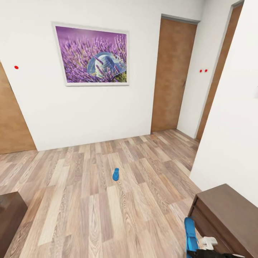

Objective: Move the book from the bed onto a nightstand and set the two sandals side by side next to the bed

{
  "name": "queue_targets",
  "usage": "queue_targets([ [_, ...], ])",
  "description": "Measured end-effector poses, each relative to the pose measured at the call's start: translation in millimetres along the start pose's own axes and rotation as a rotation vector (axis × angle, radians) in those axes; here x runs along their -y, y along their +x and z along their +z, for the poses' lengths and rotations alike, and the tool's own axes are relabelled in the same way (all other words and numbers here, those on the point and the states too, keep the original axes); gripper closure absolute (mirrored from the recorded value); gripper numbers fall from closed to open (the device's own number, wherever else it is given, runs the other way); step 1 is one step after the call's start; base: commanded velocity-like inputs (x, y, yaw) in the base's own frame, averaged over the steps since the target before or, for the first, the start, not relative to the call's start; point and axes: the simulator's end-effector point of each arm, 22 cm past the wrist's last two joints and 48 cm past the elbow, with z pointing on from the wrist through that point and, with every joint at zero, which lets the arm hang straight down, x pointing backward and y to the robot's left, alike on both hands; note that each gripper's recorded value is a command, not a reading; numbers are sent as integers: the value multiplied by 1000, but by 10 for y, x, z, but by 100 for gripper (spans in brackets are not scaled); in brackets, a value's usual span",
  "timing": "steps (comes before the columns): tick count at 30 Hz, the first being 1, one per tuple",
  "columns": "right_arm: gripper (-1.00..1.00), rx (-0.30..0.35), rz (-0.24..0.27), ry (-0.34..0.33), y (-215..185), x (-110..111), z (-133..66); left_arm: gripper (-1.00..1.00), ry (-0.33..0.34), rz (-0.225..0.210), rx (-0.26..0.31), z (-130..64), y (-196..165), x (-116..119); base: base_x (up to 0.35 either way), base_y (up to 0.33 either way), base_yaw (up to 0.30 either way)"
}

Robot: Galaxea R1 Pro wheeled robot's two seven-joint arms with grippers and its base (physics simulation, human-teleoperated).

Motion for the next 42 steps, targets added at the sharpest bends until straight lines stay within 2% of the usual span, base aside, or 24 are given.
queue_targets([
  [2, 100, 0, -1, 162, 0, 355, -28, -100, 0, -1, -2, 0, 8, 2, 258, 0, 0],
  [3, 100, -1, -1, 209, 0, 456, -47, -100, 0, -4, -7, -2, 34, 4, 258, 0, 0],
  [8, 100, -5, 8, 286, 15, 621, -89, -100, 0, -21, -35, -18, 181, 9, 258, 0, 0],
  [12, 100, 77, 151, 300, -122, 684, -122, -100, -1, -24, -40, -22, 206, 7, 258, 0, 0],
  [13, 100, 100, 183, 280, -166, 665, -127, -100, -1, -24, -40, -22, 209, 8, 258, 0, 0],
  [14, 100, 104, 187, 263, -178, 635, -122, -100, -1, -24, -41, -22, 209, 8, 258, 0, 0],
  [15, 100, 115, 193, 210, -214, 529, -101, -100, -1, -24, -41, -23, 210, 7, 258, 0, 0],
  [17, 100, 136, 192, 57, -294, 208, -66, -100, -2, -24, -41, -24, 211, 4, 258, 0, 0],
  [18, 100, 151, 186, -60, -351, -43, -74, -100, -1, -24, -41, -24, 212, 5, 258, 0, 0],
  [19, 100, 158, 185, -116, -375, -158, -90, -100, -2, -24, -41, -25, 212, 3, 258, 0, 0],
  [21, 100, 167, 181, -178, -406, -289, -116, -100, -1, -25, -41, -23, 211, 6, 258, 0, 0],
  [25, 100, 177, 173, -201, -428, -341, -126, -100, -1, -24, -41, -22, 211, 8, 258, 0, 0],
  [42, 100, 178, 171, -204, -431, -363, -118, -100, -1, -24, -40, -22, 210, 10, 258, 0, 0],
])
